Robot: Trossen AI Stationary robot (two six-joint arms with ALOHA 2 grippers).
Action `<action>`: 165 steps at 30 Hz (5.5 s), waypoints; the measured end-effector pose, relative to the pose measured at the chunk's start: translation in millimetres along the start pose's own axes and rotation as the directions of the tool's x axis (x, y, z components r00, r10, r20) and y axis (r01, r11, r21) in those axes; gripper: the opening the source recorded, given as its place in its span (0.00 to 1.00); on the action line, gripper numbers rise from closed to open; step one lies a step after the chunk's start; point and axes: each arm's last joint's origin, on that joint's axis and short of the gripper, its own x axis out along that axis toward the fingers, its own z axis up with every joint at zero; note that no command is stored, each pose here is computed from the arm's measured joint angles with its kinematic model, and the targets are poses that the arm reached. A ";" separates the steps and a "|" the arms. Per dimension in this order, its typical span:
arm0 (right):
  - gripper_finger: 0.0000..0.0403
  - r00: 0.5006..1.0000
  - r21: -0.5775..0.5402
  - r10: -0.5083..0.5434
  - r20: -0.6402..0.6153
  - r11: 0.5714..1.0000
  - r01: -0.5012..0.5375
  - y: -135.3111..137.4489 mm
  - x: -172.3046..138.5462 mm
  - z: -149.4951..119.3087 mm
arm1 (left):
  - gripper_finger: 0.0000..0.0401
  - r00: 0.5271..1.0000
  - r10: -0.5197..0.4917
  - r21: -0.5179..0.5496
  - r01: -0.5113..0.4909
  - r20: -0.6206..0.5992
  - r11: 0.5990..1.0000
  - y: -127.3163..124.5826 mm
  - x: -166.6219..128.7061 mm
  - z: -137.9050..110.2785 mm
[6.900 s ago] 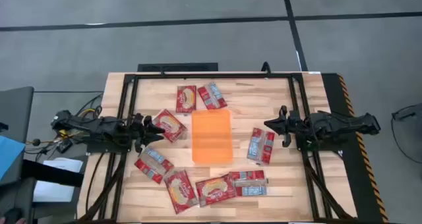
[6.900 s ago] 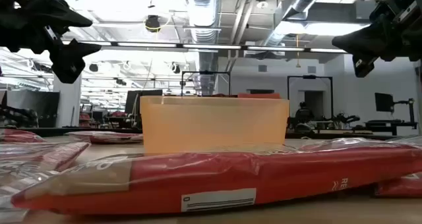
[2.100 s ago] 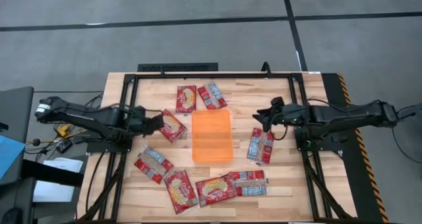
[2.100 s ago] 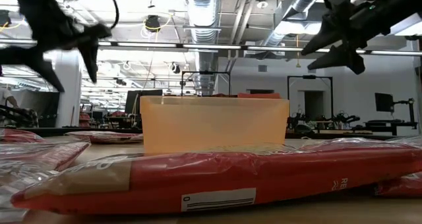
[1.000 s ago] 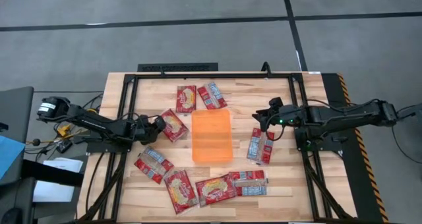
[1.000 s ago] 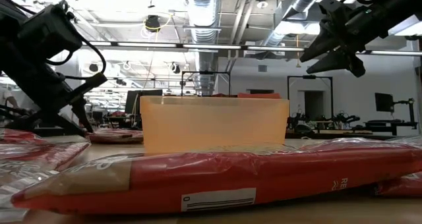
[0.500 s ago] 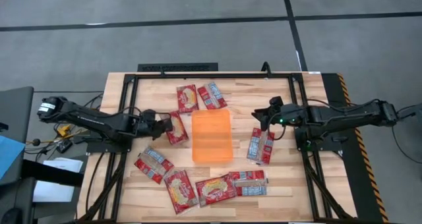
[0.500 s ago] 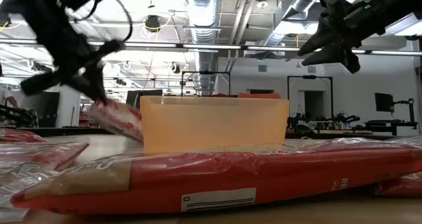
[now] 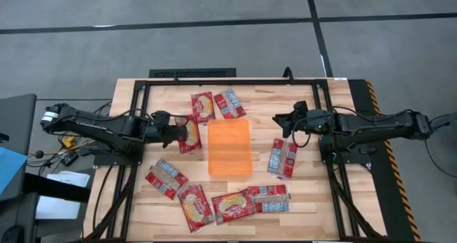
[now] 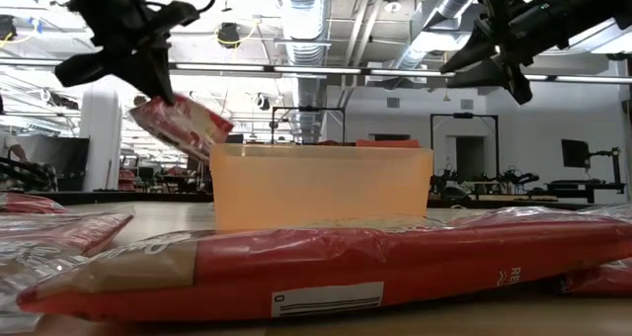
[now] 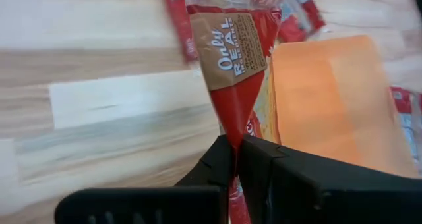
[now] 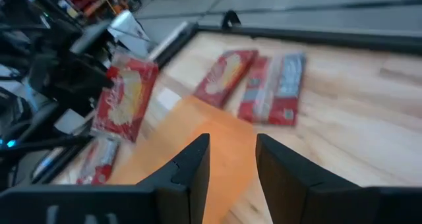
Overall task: Sort popcorn bags into baskets
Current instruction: Put the red popcorn bag into the orange bin
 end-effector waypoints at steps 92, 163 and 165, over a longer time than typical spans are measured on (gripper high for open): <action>0.29 0.983 -0.033 -0.151 0.104 0.987 0.155 -33.6 -20.8 24.6 | 0.00 0.749 0.069 0.752 0.658 -0.659 0.036 -174.1 151.2 11.6; 0.62 0.953 -0.148 -0.298 -0.060 0.947 0.287 -41.4 11.2 5.8 | 0.74 0.985 0.040 -0.043 -0.047 -0.165 0.998 59.6 210.5 97.2; 0.62 0.953 -0.148 -0.298 -0.061 0.946 0.287 -41.5 11.0 5.8 | 0.71 0.982 0.034 -0.055 -0.045 -0.185 0.998 62.9 223.0 93.2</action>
